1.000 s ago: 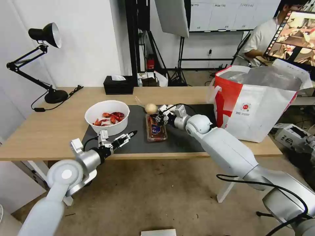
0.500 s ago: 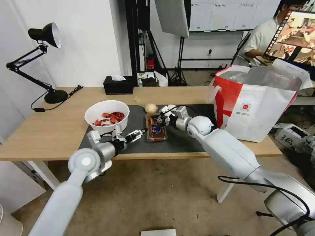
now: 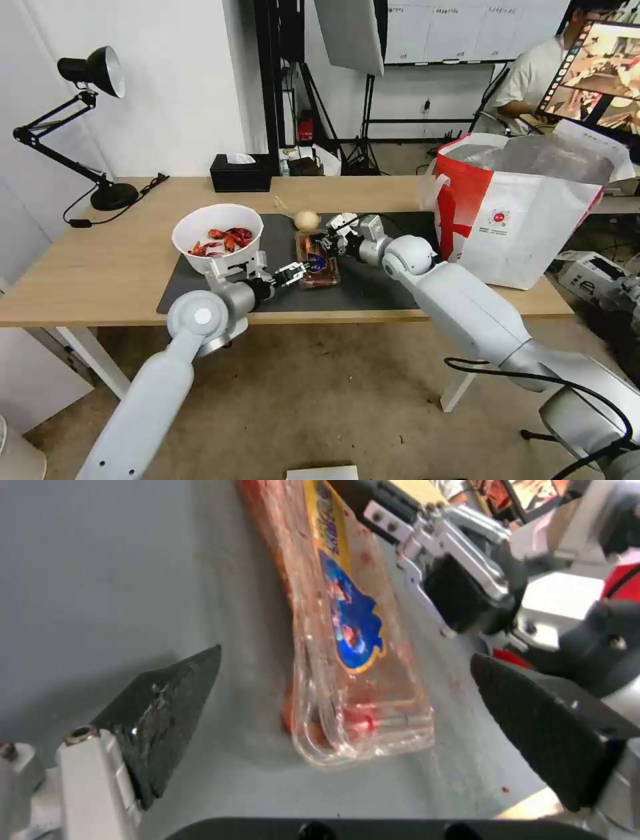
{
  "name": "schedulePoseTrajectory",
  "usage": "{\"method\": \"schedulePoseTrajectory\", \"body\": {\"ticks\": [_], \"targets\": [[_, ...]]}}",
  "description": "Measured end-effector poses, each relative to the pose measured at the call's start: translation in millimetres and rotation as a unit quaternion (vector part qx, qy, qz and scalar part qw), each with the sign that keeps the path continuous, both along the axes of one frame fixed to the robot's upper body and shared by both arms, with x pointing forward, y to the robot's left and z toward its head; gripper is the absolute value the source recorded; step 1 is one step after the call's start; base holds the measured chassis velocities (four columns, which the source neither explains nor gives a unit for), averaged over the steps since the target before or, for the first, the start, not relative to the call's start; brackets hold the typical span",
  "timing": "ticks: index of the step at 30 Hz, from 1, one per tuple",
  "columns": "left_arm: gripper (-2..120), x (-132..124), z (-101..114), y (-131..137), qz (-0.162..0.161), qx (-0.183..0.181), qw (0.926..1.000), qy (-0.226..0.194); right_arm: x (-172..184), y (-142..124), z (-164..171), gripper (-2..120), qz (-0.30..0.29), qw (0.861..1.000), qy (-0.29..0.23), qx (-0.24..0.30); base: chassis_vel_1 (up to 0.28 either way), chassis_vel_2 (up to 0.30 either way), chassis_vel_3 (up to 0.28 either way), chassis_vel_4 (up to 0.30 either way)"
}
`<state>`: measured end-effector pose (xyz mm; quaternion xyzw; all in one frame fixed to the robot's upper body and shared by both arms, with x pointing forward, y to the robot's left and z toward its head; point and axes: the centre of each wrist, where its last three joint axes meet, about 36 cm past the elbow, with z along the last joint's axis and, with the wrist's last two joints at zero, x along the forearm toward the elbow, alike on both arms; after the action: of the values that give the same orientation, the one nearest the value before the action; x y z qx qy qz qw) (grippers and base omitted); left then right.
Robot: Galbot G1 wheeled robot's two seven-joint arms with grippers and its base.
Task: Pick up the trash from the table and place it into the takeout bag.
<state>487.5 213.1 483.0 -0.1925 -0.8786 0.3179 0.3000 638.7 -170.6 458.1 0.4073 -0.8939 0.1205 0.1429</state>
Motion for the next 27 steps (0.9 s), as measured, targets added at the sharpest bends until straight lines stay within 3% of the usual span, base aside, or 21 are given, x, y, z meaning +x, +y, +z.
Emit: {"method": "schedulePoseTrajectory", "body": {"ticks": [9, 16, 27], "targets": [[100, -1.5, -1.7, -17.1, 0.046, 0.0, 0.9989, 0.005, -2.6, -0.4, -2.5, 0, -0.003, 1.0, 0.001, 0.003, 0.0, 0.0, 0.0, 0.0], [100, -5.3, 0.7, -25.4, 0.046, -0.018, 0.9988, 0.007, -3.3, -1.0, -3.8, 0, -0.005, 1.0, 0.002, 0.005, 0.0, 0.0, 0.0, 0.0], [100, -3.4, -1.0, -44.4, 0.078, -0.021, 0.9967, 0.01, -3.1, -3.4, -3.5, 0, -0.008, 1.0, 0.002, 0.007, 0.0, 0.0, 0.0, 0.0]]}}
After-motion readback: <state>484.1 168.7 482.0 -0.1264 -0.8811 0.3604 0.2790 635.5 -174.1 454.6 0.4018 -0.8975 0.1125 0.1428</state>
